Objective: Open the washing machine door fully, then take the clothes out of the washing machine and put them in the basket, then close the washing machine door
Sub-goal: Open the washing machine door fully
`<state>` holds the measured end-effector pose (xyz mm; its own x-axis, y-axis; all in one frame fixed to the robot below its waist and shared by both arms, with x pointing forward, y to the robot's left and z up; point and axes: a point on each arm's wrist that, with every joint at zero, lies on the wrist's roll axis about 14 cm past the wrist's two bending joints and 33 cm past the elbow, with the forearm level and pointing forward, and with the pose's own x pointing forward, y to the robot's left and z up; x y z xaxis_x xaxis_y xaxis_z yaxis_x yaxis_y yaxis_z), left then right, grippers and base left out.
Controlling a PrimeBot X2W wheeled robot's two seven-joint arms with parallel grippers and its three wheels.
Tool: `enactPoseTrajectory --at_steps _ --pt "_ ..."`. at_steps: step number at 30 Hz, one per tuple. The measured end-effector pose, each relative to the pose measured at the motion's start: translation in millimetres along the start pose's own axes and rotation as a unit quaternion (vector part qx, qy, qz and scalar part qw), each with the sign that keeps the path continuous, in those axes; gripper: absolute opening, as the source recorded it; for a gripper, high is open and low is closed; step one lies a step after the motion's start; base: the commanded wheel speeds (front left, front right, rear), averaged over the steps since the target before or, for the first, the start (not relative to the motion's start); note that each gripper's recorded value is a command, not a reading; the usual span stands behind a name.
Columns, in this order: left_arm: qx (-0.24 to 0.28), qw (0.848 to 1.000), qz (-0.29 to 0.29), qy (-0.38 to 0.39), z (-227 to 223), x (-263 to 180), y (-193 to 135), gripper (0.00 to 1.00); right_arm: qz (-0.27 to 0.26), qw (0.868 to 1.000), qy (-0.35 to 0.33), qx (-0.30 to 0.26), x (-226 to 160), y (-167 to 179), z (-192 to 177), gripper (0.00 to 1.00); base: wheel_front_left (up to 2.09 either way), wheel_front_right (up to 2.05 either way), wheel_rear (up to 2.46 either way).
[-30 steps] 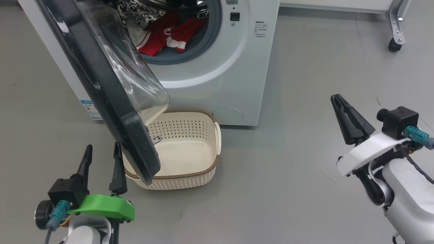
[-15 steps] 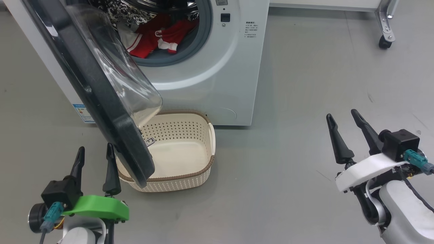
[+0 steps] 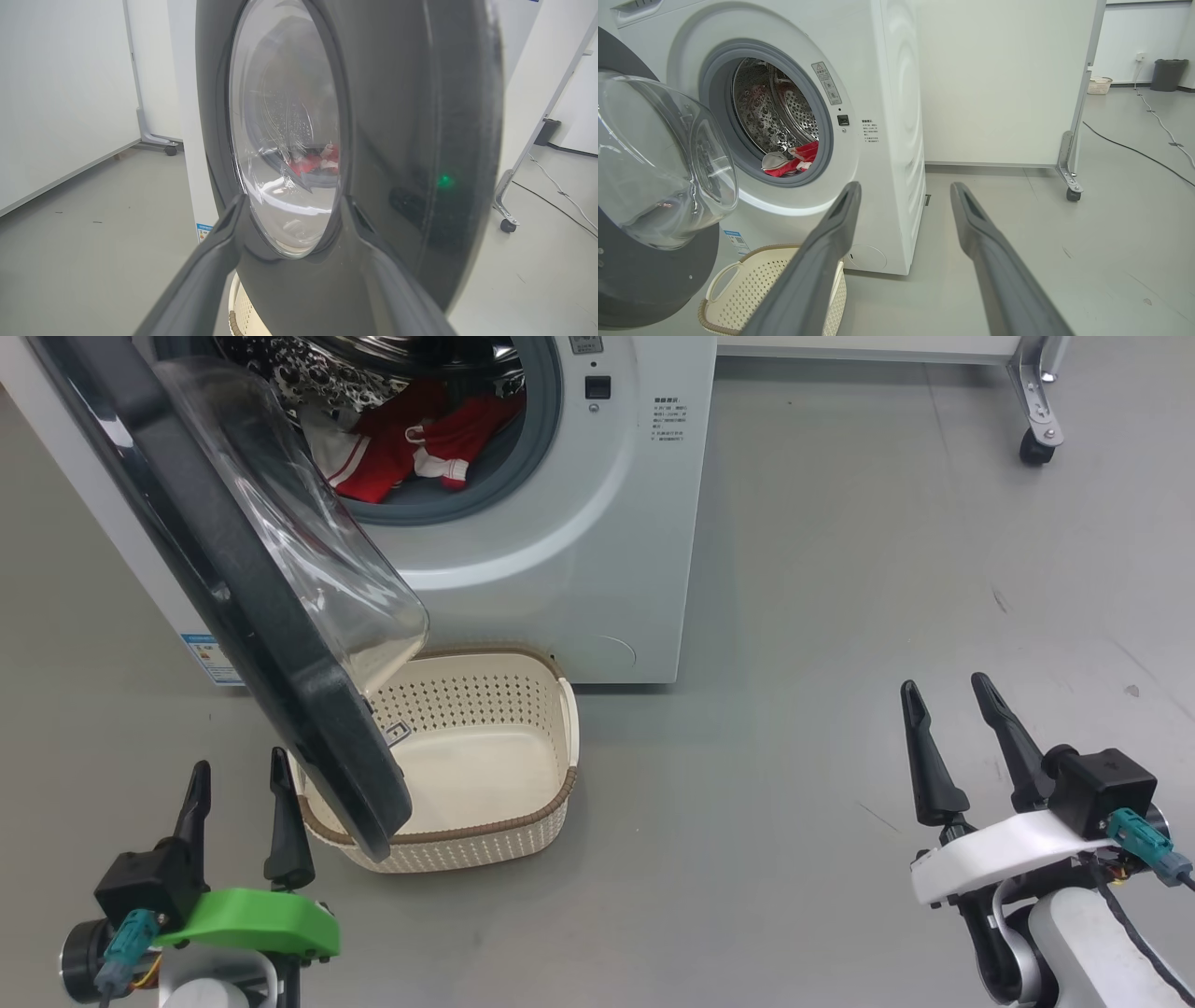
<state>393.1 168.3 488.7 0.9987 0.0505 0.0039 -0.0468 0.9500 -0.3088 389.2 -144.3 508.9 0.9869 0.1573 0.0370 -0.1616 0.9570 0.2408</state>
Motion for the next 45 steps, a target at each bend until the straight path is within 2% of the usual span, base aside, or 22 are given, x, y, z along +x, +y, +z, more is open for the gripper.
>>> enactPoseTrajectory --at_steps 15,45 --pt "0.004 1.0 -0.004 0.01 -6.3 -5.7 1.1 1.0 -0.025 1.0 -0.01 0.006 -13.4 -4.0 0.4 1.0 0.0 0.0 0.0" --pt "0.006 0.999 -0.013 0.03 -19.1 -9.3 0.1 1.0 -0.027 1.0 -0.006 -0.002 -24.5 -3.8 -7.6 1.0 0.0 0.0 0.0"
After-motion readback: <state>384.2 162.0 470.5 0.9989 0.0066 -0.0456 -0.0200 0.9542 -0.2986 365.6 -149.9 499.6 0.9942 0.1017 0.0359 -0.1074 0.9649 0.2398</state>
